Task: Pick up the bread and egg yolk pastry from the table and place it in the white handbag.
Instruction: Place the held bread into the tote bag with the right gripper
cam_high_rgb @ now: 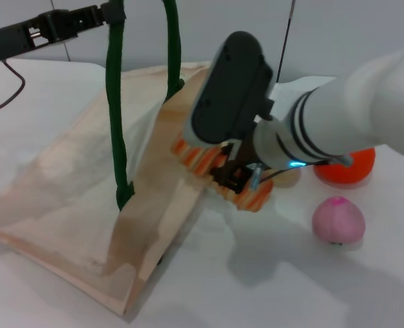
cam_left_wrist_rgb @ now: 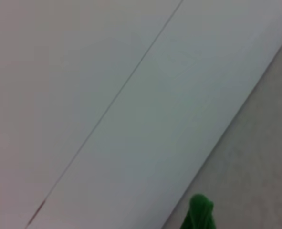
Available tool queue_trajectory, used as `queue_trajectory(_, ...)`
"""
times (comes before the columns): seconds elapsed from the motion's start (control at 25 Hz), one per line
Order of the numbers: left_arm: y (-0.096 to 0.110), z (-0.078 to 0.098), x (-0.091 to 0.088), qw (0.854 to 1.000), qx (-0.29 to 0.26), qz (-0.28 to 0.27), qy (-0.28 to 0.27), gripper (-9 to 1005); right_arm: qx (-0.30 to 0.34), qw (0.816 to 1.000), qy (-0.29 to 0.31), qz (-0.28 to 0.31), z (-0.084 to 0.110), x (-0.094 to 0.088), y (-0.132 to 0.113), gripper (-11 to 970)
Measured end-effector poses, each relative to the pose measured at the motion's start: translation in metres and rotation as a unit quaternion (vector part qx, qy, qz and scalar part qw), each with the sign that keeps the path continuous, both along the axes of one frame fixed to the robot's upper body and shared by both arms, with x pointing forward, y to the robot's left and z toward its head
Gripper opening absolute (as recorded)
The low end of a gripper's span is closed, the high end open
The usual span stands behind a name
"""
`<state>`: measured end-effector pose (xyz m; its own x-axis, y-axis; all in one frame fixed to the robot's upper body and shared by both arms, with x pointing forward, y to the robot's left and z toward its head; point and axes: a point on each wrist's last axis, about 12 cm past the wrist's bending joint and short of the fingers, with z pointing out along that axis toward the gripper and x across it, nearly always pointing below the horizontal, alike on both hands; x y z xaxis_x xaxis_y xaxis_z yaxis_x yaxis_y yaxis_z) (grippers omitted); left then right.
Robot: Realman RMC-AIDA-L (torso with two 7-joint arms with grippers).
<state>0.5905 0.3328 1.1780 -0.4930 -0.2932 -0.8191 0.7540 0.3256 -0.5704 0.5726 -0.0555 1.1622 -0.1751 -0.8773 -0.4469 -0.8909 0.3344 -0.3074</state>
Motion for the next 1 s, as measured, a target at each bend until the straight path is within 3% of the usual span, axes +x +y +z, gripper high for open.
queue_trajectory(0.6, -0.015, 0.011, 0.008, 0.999, 0.0, -0.038, -0.005, 128, 0.023, 0.982, -0.1, 0.157, 0.005, -0.026, 0.06, 291)
queue_trajectory(1.0, -0.025, 0.019, 0.002, 0.996, -0.02, -0.088, -0.019, 128, 0.074, 0.956, -0.17, 0.226, -0.019, -0.029, 0.073, 270)
